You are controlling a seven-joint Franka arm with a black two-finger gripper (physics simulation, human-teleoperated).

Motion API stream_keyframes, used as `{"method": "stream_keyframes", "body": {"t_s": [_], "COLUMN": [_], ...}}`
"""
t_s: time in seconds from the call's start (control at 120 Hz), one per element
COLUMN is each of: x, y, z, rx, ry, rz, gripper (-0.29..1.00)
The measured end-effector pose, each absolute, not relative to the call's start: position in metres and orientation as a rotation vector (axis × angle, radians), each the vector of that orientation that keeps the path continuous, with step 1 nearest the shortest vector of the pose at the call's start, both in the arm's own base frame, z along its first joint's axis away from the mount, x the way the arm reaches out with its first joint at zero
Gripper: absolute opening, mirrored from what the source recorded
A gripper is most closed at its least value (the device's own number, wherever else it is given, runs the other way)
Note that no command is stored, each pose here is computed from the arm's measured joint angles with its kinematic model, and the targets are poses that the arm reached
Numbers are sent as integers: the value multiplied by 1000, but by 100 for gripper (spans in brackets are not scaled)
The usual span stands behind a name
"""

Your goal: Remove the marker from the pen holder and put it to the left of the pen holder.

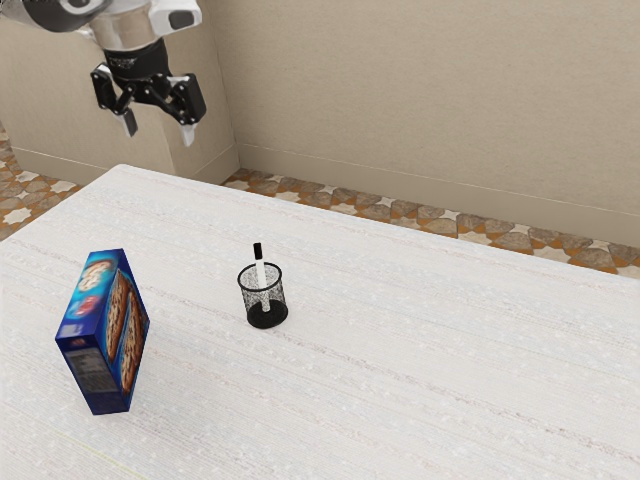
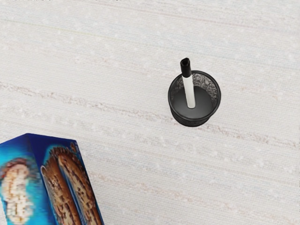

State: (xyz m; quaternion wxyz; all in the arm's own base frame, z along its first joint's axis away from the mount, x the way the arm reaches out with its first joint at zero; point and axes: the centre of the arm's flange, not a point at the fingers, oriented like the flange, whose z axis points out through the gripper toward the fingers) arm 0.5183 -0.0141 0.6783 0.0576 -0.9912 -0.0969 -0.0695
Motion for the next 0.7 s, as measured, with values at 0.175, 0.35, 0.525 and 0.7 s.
{"method": "stream_keyframes", "body": {"t_s": [0.175, 0.35, 0.525, 0.7], "x": [545, 601, 629, 655], "y": [-33, -58, -48, -22], "z": [640, 547, 478, 426], "rx": [-3008, -3015, -3043, -3088], "ry": [-233, -155, -196, -339], "rz": [-138, -76, -54, -62], "gripper": [70, 70, 70, 70]}}
